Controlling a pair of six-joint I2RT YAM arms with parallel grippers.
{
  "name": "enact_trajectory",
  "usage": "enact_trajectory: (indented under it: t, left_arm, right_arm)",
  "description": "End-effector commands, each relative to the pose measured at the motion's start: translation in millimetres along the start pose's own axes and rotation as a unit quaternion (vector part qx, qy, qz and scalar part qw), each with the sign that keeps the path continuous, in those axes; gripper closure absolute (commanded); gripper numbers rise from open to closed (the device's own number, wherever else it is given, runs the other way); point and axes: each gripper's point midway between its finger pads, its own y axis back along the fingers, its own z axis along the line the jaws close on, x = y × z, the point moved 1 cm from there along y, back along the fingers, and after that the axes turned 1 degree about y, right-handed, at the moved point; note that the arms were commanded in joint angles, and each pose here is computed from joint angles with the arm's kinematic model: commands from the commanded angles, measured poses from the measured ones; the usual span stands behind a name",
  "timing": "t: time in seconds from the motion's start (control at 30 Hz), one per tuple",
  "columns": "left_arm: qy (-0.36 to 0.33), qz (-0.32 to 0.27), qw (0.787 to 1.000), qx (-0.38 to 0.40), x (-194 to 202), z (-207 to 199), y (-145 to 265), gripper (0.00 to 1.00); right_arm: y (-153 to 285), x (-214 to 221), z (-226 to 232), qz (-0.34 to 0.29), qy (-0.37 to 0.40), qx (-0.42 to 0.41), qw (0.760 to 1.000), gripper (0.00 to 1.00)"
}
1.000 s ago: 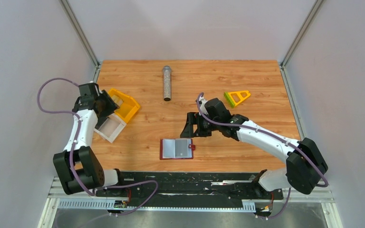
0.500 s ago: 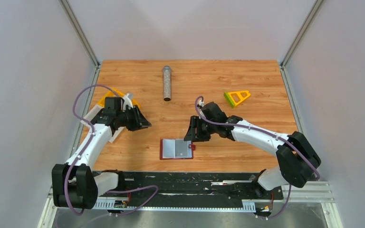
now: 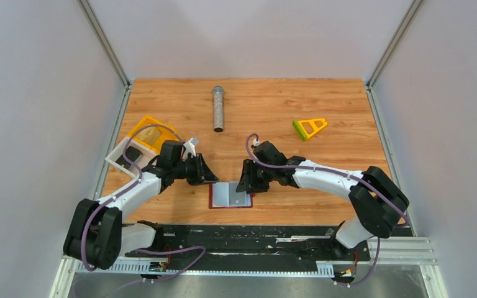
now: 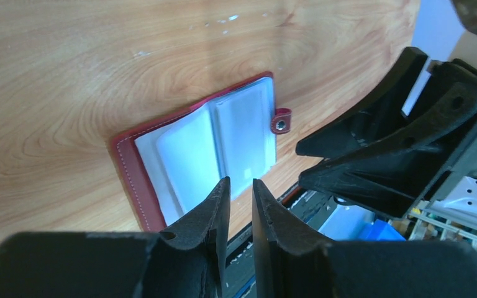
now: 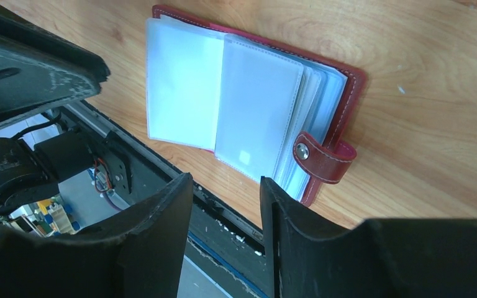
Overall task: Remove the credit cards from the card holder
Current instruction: Remove the credit card from the card holder.
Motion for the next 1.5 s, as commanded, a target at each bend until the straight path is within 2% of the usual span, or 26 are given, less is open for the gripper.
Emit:
enact_trajectory:
  t: [0.0, 0.47, 1.47]
  left_arm:
    - [0.019, -0.003, 1.000, 0.016, 3, 6, -16, 0.73]
    - [0.044, 0.025, 0.998, -0.023, 33, 45, -31, 0.75]
    - [0.032, 0.032, 0.998, -0.039, 43, 57, -29, 0.73]
  right_arm:
    - [-10, -9, 0, -0.021, -0.001, 0.011, 1.000, 0.55]
    - [-30, -3, -5, 0.002, -0.001, 0.025, 1.000, 0.55]
    - [-27, -12, 4, -0.004, -0.010, 0.052, 0.999, 0.56]
